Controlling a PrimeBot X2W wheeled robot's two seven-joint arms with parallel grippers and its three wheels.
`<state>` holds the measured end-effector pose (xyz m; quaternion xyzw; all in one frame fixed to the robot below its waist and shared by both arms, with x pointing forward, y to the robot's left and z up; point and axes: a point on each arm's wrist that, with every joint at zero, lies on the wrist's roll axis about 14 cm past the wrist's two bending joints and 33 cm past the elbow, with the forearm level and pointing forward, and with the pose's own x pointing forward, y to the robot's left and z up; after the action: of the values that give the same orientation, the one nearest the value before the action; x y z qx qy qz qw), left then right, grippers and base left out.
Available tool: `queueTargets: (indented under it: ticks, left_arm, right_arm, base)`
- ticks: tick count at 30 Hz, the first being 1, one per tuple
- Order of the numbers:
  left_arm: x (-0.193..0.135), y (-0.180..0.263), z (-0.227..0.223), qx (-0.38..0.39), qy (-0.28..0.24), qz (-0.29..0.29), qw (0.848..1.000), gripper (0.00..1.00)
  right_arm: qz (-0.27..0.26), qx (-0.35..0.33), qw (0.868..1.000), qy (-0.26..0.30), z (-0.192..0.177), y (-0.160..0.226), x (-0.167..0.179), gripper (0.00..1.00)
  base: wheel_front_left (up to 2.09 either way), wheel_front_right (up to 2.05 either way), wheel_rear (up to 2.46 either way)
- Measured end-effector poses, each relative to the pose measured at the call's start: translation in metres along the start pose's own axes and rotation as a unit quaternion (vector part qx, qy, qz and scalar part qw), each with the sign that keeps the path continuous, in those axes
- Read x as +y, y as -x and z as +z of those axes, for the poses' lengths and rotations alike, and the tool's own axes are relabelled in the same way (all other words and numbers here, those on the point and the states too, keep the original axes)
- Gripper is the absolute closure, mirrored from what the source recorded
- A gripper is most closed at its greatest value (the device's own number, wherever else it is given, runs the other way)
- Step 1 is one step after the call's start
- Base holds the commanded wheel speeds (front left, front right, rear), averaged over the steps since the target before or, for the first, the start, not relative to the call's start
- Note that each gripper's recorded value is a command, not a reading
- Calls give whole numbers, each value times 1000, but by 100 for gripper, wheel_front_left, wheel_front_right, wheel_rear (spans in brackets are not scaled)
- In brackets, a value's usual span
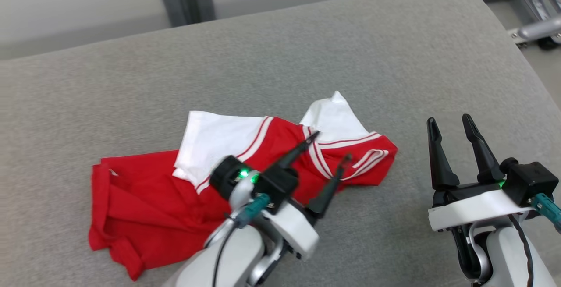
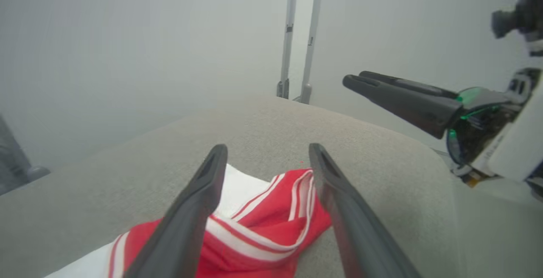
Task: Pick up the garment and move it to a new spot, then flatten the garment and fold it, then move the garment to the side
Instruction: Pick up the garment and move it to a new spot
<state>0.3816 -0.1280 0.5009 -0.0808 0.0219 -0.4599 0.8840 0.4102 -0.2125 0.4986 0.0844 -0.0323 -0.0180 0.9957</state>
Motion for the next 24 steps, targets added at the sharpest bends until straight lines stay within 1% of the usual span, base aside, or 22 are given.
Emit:
queueTargets:
  ticks: [3,6,9,14,17,20,22,24]
  left_arm:
    - [32,17,15,-27,-3,68,997,0]
    - [67,41,26,-42,-8,141,989,0]
    - [102,71,36,-53,-15,215,975,0]
    - [148,127,48,-66,-27,320,945,0]
    - [166,160,55,-72,-37,367,927,0]
    - [177,189,64,-81,-47,401,911,0]
    - [181,204,68,-86,-48,416,904,0]
    - [181,215,71,-90,-50,422,901,0]
  right_arm:
    - [14,-4,1000,-3,2,-1,10,0]
    - [30,-11,999,-4,6,-5,21,0]
    - [43,-17,999,-5,9,-6,31,0]
    - [62,-21,998,-6,12,-6,45,0]
    - [69,-21,997,-6,14,-3,50,0]
    - [75,-15,997,-4,12,2,54,0]
    - [79,-16,997,-3,14,4,57,0]
    - [83,-17,996,-1,17,6,59,0]
  base:
    - [0,0,0]
    - [0,0,0]
    - [0,0,0]
    - [0,0,0]
    - [0,0,0]
    - [0,0,0]
    - [0,0,0]
    - [0,0,0]
